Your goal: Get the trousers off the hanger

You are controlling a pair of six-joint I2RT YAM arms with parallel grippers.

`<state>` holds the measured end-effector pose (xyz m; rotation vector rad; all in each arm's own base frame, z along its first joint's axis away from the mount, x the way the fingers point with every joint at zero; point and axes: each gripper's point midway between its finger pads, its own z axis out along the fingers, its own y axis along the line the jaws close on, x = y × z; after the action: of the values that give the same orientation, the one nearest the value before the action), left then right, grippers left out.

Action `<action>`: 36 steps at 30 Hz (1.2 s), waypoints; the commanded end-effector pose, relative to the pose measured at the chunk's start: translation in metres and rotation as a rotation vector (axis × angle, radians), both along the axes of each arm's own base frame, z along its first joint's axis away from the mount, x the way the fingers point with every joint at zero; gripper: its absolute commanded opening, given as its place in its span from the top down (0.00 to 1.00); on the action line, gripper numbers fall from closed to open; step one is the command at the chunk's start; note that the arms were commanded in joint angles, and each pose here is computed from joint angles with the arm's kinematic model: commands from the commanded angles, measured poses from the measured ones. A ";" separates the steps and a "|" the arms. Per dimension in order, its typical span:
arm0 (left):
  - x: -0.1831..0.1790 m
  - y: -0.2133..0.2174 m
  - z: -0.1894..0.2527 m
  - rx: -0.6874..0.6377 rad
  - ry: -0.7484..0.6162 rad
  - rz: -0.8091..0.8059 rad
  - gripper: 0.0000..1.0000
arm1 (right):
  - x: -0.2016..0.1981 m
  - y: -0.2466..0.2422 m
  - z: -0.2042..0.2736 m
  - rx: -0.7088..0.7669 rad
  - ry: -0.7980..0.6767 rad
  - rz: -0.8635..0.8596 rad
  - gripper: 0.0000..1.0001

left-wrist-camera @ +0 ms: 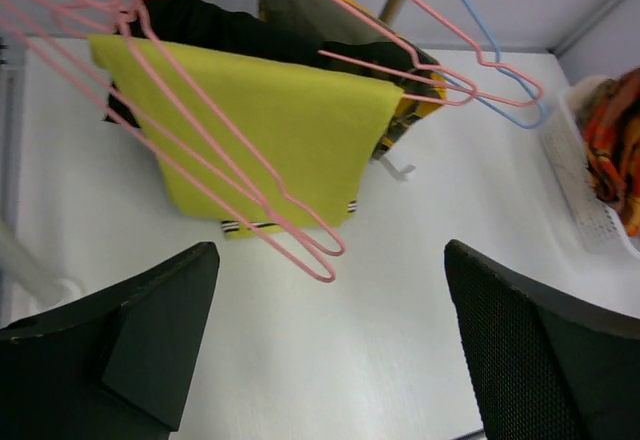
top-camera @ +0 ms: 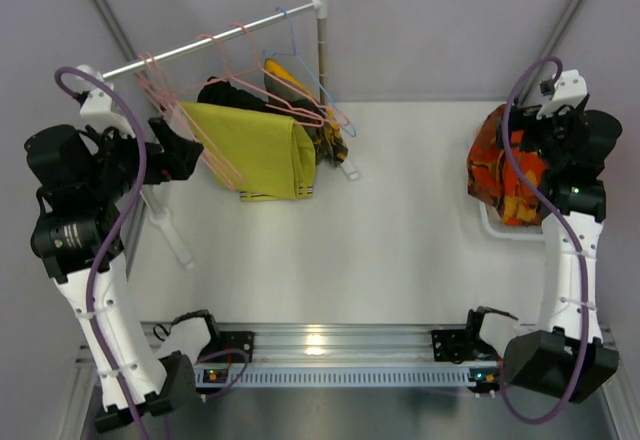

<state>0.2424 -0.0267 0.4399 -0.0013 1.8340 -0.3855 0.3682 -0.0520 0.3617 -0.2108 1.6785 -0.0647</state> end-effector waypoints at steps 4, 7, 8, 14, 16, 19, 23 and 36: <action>0.031 -0.042 0.012 -0.117 0.060 -0.253 0.01 | -0.027 0.045 0.006 0.125 -0.019 0.168 0.00; 0.045 -0.091 0.023 -0.032 0.028 -0.334 0.01 | -0.033 0.054 0.005 0.175 -0.013 0.196 0.01; 0.037 -0.126 0.025 -0.012 0.022 -0.432 0.01 | -0.034 0.055 0.004 0.186 -0.009 0.198 0.00; 0.068 -0.225 0.011 0.069 0.044 -0.573 0.01 | -0.036 0.062 0.009 0.219 -0.008 0.219 0.01; 0.079 -0.261 0.002 0.128 0.036 -0.608 0.01 | -0.035 0.065 0.006 0.249 0.007 0.228 0.01; 0.075 -0.318 -0.031 0.191 0.077 -0.706 0.01 | -0.034 0.068 -0.002 0.252 0.029 0.239 0.00; 0.070 -0.366 -0.062 0.142 0.132 -0.786 0.01 | -0.039 0.075 -0.028 0.225 0.085 0.295 0.00; 0.083 -0.362 -0.109 0.144 0.162 -0.694 0.01 | -0.084 0.100 -0.083 0.214 0.170 0.410 0.01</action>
<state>0.3206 -0.3937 0.2729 0.8068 2.1574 -0.7235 0.2903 0.0365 0.2734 -0.3339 1.8016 0.4180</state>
